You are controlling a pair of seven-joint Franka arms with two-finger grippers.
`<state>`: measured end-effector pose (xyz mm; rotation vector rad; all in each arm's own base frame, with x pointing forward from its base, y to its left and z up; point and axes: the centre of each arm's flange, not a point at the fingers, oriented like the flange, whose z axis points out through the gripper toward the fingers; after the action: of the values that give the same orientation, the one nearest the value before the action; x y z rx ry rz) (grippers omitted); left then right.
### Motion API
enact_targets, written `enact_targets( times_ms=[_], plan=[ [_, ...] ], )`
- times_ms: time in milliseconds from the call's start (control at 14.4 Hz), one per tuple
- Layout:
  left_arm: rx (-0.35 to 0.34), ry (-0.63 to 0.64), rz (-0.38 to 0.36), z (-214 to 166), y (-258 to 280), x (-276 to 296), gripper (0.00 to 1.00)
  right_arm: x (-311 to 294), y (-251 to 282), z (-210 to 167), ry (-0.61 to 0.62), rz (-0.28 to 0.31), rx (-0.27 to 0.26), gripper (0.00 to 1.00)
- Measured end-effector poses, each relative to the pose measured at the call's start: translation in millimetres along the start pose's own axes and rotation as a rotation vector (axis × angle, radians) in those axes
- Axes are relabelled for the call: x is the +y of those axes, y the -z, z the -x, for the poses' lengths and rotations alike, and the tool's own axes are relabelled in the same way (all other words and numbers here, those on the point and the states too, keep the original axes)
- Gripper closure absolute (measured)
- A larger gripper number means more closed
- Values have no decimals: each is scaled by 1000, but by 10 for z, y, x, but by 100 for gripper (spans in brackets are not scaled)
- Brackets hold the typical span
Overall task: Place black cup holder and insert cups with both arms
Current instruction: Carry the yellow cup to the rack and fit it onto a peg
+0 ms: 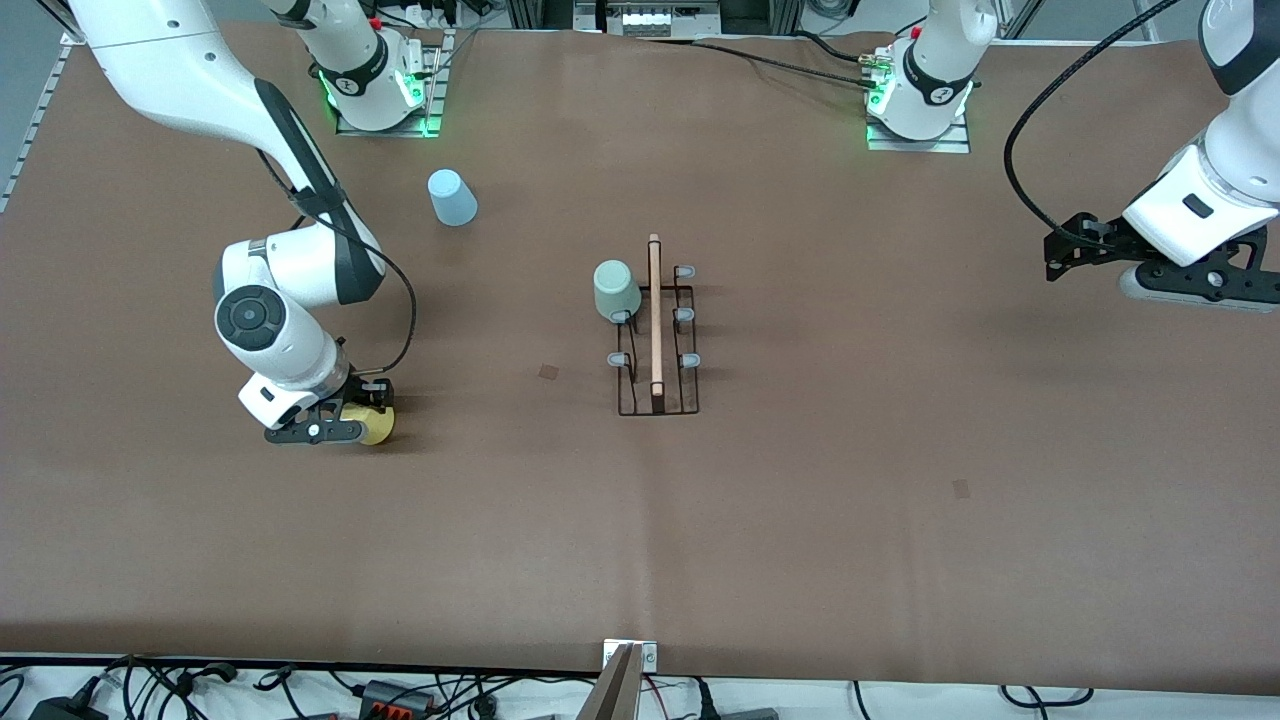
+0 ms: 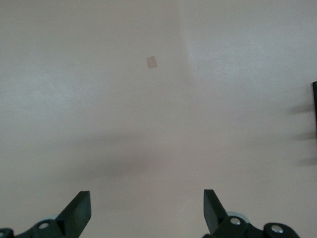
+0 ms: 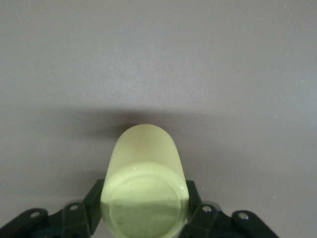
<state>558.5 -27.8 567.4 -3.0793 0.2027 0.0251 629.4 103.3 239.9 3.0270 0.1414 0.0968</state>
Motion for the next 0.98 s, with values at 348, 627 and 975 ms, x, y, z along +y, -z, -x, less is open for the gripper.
enact_targets(
  times_ms=[348, 627, 975],
  plan=[
    [-6, 2, 0, 8, 0, -11, 0, -440, 1199, -200, -121, -29, 15, 32],
    [-11, 3, 1, 15, -3, -18, 0, -1514, 2075, -142, -325, -142, 54, 32],
    [-4, 4, 0, 9, 38, -23, 0, -2713, 2220, 90, -491, -202, 47, 32]
  ],
)
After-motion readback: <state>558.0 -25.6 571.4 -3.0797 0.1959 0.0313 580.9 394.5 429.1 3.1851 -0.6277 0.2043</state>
